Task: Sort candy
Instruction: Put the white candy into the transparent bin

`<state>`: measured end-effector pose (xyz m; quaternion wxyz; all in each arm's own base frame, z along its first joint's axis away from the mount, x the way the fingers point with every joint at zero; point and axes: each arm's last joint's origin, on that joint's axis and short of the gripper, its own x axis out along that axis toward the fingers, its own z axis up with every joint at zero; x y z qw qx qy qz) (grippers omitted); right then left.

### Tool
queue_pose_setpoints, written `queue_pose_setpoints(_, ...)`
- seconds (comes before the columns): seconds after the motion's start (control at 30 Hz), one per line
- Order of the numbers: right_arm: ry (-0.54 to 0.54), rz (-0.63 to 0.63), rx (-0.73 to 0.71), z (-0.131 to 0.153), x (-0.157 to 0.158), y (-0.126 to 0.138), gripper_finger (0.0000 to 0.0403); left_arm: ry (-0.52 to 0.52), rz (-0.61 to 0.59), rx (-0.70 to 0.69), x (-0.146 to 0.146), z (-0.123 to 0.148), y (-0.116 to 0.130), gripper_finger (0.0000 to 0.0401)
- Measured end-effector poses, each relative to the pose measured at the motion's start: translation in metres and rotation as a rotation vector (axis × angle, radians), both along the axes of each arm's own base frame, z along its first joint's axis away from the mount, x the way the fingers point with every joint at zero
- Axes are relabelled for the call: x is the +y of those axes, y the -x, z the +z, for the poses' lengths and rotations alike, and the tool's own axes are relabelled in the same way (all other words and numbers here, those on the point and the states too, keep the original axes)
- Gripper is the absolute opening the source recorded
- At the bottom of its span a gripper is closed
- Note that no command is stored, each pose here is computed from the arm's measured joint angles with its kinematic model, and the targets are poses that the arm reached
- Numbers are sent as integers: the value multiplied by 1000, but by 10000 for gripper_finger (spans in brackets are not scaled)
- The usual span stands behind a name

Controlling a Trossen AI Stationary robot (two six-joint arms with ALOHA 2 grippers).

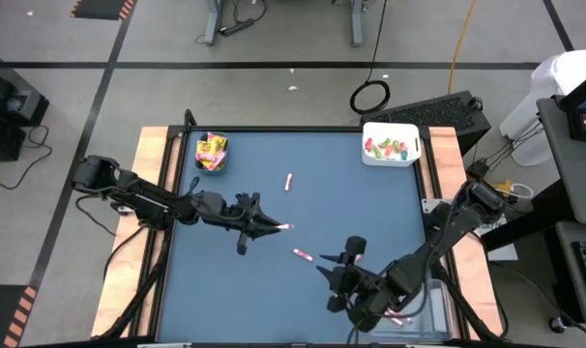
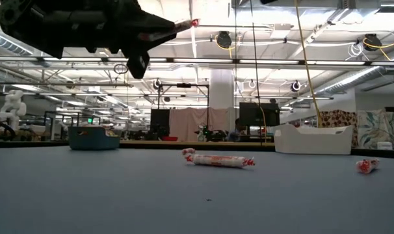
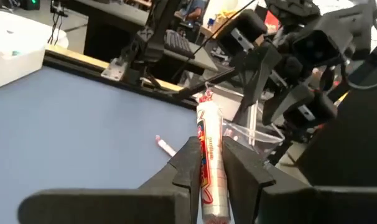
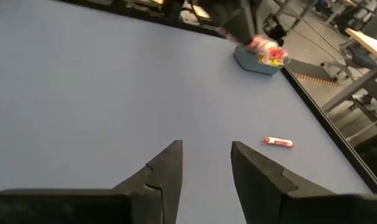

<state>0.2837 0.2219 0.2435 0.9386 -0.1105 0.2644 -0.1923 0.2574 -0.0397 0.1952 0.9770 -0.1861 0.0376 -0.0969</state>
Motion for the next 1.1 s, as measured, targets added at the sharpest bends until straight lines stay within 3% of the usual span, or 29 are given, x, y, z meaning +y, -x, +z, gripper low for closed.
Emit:
queue_pose_setpoints(0.07,-15,-19,-17,1,-4,-5,127,-18,0,10,0,-1,0,61)
queue_pose_setpoints(0.23,-74,-68,-52,4,-21,-23,128,-180,-5,-23,0,-1,0,61)
queue_pose_setpoints(0.57,-348,-25,107,-4,-74,-60,128,-457,-51,-20,-6,-8,2,61)
queue_pose_setpoints(0.73,-439,-10,161,-6,-100,-71,128,-483,-79,56,-8,-15,3,61)
queue_pose_setpoints(0.87,-423,11,164,-5,-116,-78,130,-467,-81,139,-7,-23,5,61)
queue_pose_setpoints(1.1,-460,79,163,-19,-134,-98,181,-427,-19,175,-5,-24,5,61)
